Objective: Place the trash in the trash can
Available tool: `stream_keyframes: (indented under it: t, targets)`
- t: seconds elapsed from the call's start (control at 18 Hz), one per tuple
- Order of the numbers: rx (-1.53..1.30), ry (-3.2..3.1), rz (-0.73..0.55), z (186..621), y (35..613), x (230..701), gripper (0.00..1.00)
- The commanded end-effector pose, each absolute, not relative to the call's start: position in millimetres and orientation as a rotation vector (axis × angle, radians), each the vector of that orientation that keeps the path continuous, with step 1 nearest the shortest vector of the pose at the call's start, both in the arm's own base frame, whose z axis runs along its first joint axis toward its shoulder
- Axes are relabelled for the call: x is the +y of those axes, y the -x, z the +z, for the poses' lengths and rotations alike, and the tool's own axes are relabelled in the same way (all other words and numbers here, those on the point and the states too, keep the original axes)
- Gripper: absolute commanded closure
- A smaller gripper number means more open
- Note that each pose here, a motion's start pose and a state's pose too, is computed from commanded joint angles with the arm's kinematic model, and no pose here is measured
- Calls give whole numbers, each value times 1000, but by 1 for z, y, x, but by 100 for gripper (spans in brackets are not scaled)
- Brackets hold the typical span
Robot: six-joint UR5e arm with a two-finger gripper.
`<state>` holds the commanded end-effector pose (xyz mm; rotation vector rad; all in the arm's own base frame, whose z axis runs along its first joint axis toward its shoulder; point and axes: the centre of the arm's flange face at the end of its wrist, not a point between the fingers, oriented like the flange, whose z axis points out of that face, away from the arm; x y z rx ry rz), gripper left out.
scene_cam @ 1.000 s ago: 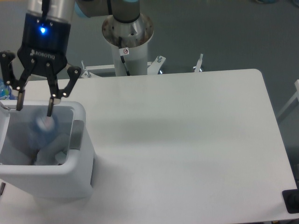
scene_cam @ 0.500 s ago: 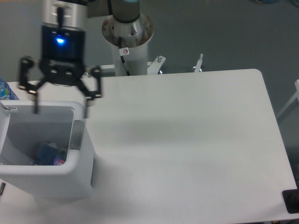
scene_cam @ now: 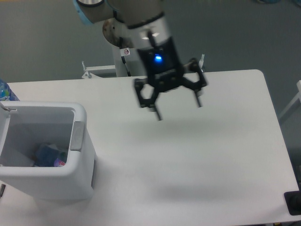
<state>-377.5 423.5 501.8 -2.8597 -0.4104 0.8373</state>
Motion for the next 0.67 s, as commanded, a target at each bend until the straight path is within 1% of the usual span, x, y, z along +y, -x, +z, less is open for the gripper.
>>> stream_keyframes:
  t: [0.06, 0.33, 0.67]
  targets:
    - [-347, 2898, 846, 505, 377, 415, 0]
    - [-126, 3052, 786, 517, 385, 372, 0]
    - [-107, 3062, 752, 517, 386, 367, 0]
